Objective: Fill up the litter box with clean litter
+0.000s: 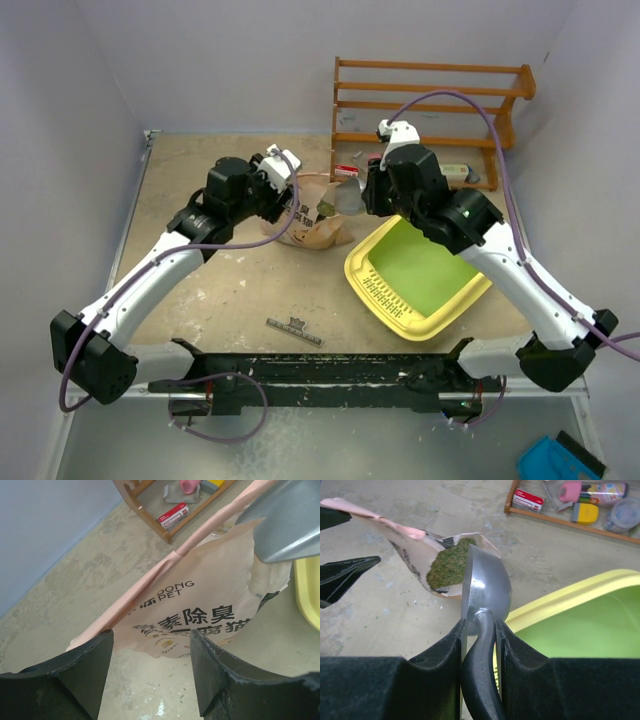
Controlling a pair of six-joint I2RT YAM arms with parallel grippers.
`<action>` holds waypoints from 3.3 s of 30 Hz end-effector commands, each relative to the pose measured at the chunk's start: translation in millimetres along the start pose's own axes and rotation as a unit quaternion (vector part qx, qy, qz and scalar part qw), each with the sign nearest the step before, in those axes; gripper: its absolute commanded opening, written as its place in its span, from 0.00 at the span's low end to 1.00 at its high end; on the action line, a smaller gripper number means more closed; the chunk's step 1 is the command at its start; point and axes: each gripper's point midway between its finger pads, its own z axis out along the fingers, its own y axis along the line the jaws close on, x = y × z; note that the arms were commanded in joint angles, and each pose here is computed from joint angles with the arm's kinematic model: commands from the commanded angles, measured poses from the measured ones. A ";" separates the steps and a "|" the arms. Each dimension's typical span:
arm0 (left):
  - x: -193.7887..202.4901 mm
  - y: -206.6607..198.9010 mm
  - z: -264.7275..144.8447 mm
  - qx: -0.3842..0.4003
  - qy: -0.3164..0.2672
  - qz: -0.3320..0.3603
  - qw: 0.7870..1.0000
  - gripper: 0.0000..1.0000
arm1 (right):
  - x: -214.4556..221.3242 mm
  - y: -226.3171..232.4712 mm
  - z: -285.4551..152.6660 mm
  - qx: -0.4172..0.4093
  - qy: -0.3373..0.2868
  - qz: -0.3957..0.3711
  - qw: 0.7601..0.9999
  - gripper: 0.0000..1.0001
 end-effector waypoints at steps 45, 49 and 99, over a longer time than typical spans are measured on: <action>-6.1 23.6 28.4 0.125 -0.071 0.089 0.986 0.03 | -7.0 10.3 70.1 -0.053 0.075 0.021 0.996 0.00; -15.8 26.5 21.9 0.112 -0.098 0.080 0.986 0.00 | -0.8 11.5 80.2 -0.051 0.086 0.020 0.995 0.00; -47.3 25.6 -1.2 0.069 -0.225 -0.005 0.972 0.00 | 91.8 20.8 177.8 -0.034 0.196 0.034 0.979 0.00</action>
